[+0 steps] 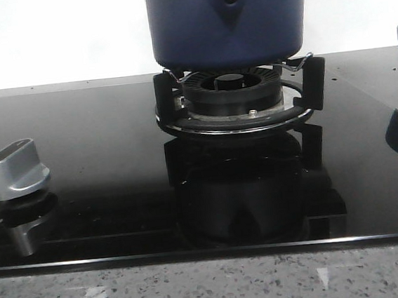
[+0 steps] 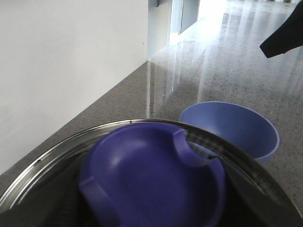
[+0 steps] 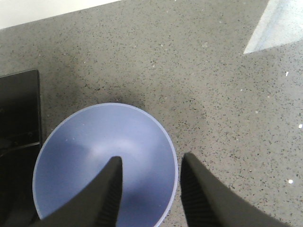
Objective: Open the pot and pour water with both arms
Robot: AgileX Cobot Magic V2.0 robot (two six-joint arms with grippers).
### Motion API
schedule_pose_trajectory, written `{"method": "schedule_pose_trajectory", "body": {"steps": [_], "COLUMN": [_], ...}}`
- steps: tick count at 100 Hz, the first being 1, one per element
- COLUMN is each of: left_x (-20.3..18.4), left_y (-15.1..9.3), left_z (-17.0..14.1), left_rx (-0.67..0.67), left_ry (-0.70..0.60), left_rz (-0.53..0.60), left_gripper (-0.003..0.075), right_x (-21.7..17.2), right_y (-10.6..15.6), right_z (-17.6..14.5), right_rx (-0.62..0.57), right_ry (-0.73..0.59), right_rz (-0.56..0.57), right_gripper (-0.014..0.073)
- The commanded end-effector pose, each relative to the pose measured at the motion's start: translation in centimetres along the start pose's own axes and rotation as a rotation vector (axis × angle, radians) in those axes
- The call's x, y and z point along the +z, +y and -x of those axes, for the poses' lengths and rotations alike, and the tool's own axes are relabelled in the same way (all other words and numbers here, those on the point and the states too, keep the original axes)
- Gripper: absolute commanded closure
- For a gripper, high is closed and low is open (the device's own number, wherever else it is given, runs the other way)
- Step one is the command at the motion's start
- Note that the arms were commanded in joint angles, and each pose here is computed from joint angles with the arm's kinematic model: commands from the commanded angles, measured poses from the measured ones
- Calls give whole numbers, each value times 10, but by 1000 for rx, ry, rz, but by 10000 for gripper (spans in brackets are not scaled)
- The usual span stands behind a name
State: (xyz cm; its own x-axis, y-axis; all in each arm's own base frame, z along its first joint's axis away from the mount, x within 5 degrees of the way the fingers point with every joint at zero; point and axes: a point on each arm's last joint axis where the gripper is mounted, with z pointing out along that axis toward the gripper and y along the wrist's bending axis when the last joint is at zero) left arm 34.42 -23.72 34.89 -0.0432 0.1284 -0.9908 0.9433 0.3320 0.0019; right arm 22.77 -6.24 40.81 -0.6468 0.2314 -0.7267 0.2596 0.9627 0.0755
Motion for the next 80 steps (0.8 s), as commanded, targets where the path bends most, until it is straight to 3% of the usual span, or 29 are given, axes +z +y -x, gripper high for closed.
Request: {"method": "schedule_pose_trajectory", "body": {"steps": [1,61,80], "left_x": [-11,-11,-4], "left_y": [-11,-10,-7], "left_z": [36,32,21], "left_rx": [9,46,3], "left_ry": [-116,-75,-57], "left_rz": [-7,3,-22], "left_gripper": [510,510,510], "right_x": [-19,-15,-12], "right_y": [0,0,0], "right_z": [12,8,5], "right_rx": [-10,-5,-2], "right_ry": [-121,-103,-92], "right_rz": [-4,0,3], "right_gripper": [332,332,332]}}
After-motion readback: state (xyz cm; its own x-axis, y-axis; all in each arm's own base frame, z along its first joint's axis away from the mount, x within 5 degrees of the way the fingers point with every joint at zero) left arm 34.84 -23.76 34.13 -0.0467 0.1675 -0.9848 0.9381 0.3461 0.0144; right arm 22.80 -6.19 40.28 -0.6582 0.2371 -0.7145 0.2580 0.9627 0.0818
